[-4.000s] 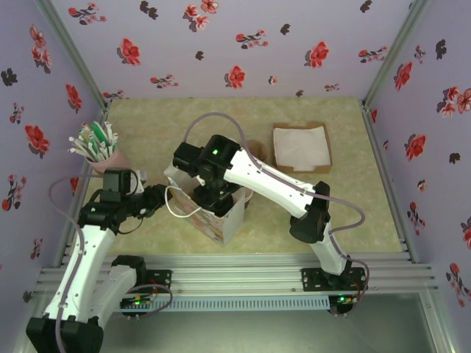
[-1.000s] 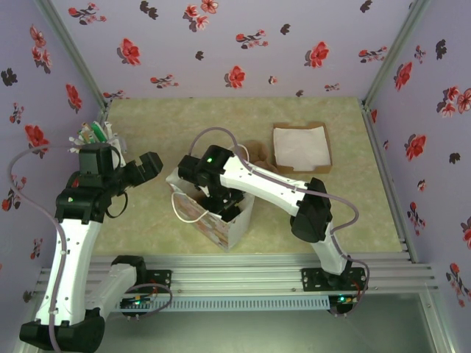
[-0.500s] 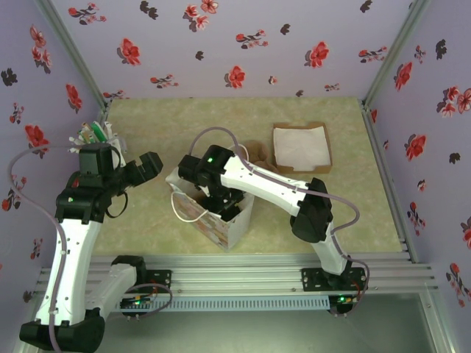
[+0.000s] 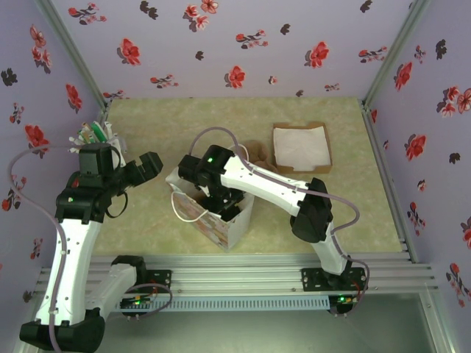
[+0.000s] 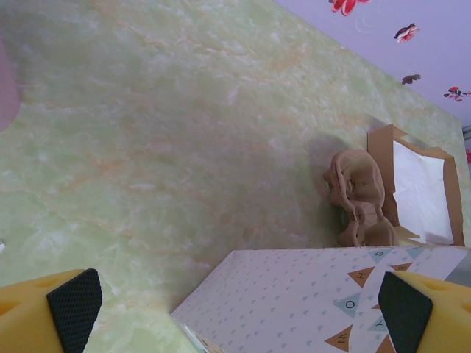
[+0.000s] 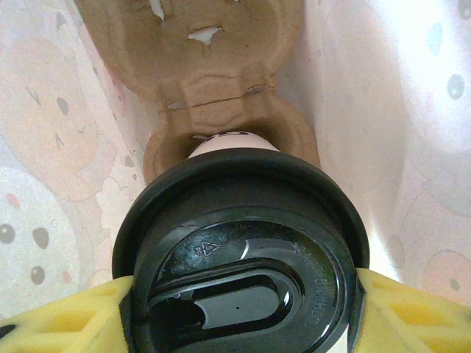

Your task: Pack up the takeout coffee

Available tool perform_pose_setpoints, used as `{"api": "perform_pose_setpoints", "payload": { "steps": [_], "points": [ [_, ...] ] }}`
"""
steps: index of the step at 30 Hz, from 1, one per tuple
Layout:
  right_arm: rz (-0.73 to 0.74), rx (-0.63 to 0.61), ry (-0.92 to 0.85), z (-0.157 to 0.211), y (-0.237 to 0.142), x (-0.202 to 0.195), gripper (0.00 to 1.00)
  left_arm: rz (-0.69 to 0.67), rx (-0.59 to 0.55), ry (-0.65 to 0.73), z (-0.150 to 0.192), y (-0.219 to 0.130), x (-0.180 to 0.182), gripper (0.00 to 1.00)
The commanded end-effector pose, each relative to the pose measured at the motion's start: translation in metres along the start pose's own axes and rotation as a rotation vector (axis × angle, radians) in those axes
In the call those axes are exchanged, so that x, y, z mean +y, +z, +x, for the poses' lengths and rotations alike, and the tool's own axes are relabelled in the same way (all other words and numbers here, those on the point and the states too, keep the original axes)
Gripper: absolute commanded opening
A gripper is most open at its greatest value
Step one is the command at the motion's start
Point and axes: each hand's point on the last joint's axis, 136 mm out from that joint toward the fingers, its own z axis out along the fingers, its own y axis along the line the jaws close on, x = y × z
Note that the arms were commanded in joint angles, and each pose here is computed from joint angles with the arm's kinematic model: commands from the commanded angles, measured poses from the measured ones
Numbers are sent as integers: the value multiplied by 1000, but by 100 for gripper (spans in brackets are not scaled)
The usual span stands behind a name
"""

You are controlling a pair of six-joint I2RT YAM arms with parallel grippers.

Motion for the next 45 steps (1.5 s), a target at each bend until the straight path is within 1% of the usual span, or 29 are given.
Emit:
{"api": "perform_pose_setpoints", "payload": {
  "steps": [1, 16, 25, 45],
  "points": [
    [-25, 5, 5, 1, -1, 3, 62, 22, -24, 11, -4, -3, -3, 99],
    [-45, 38, 0, -8, 18, 10, 62, 24, -28, 11, -6, -3, -4, 99],
    [-47, 61, 23, -11, 44, 4, 62, 23, -24, 11, -4, -2, -3, 99],
    [-55, 32, 26, -14, 39, 5, 62, 26, -29, 9, -6, -3, -5, 99]
  ]
}}
